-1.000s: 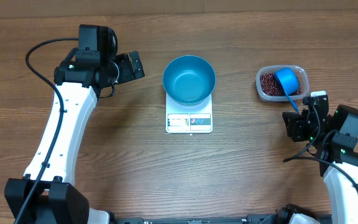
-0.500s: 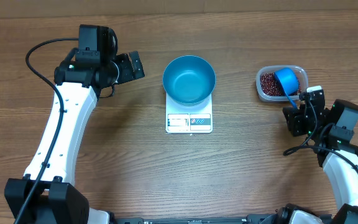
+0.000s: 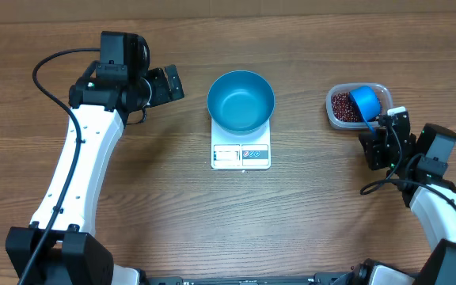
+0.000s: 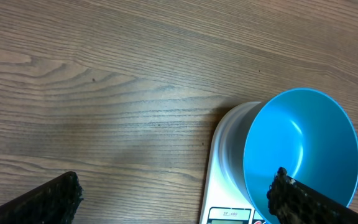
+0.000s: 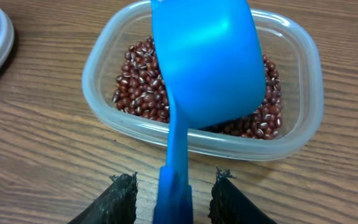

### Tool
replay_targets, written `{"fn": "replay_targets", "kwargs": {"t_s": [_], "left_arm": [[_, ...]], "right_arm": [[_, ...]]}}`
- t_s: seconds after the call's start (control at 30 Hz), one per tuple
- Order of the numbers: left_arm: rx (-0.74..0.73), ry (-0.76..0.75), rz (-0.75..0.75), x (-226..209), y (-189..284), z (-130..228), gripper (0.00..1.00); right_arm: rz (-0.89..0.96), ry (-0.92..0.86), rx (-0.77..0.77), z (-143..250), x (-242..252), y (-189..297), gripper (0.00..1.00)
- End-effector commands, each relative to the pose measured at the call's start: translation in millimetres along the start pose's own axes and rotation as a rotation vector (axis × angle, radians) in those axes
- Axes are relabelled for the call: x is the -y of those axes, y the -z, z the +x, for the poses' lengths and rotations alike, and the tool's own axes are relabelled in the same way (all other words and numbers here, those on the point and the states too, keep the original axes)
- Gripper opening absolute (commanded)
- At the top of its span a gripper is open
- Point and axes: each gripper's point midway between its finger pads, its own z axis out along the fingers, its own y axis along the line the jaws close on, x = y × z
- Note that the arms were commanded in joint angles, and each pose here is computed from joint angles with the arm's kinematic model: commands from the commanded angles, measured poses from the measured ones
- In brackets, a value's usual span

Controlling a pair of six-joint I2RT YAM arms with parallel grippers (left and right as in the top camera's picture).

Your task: Scoop item into bowl and weigh 150g on scale

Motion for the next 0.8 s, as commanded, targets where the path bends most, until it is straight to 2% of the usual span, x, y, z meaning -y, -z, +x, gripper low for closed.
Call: {"fn": "replay_targets", "kwargs": {"t_s": [0.0,0.13,0.4,0.57,0.7,0.77], "left_arm": [[0.032,-0.028,0.004,2,9,-8,1.0],[0.032,-0.028,0.004,2,9,-8,0.99],[0.032,-0.028,0.004,2,9,-8,1.0],[0.032,-0.028,0.004,2,9,-8,0.99],[0.032,-0.028,0.004,2,9,-8,0.99],[0.032,-0.028,0.004,2,9,-8,1.0]], "right_arm": [[-0.006,0.011,0.019,-2,2,-4,0.39],[0.002,0.02,0.036,-6,4,-4,0.38],[-0.025,0.024,0.054,-10,0,-4,0.22],[-0.022,0.03,0.066,-13,1,-4,0.18],[-0.022,0.03,0.065,-12,0,-4,0.07],[-0.021,0.031,0.067,-13,1,-4,0.06]]}}
